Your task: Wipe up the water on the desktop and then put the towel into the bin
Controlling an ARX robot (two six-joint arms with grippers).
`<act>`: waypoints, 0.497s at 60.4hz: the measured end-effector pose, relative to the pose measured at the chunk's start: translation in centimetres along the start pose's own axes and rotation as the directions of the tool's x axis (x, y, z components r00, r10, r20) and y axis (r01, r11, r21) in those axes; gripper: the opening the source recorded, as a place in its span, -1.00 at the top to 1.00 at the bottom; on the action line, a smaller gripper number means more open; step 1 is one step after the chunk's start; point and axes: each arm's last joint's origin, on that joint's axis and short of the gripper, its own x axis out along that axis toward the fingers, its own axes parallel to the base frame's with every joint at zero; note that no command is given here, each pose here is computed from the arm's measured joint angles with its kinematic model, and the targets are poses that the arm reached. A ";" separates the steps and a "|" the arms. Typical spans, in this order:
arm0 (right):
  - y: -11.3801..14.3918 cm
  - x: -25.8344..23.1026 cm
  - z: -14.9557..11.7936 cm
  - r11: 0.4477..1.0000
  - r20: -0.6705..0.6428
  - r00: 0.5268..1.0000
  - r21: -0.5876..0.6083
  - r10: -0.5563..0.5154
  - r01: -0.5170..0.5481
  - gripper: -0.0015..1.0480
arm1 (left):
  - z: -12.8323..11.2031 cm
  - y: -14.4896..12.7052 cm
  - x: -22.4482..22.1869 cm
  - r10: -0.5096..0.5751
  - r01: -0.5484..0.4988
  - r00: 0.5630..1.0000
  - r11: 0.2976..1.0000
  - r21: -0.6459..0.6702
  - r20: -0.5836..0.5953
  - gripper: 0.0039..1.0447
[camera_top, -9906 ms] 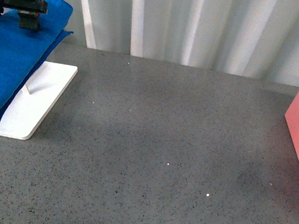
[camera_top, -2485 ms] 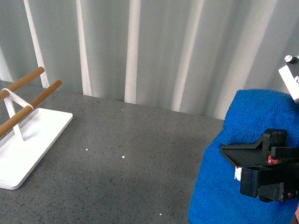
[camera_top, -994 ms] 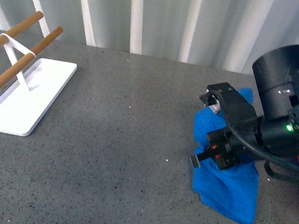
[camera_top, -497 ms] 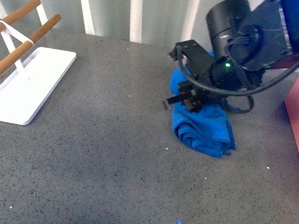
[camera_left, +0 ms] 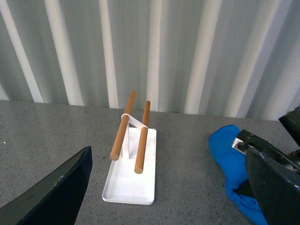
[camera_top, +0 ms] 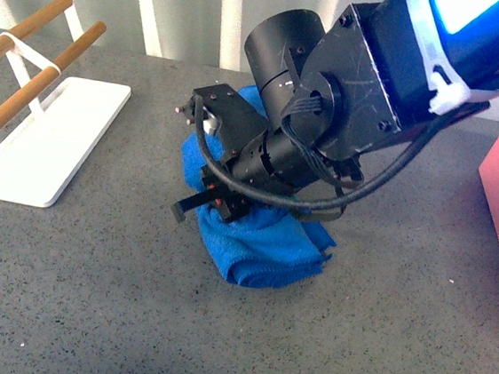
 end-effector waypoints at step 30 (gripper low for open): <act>0.5 -10.8 -2.3 0.992 0.134 0.983 0.044 -0.126 0.121 0.87 | 0.0 0.0 0.0 0.000 0.000 1.000 1.000 0.000 0.000 -0.88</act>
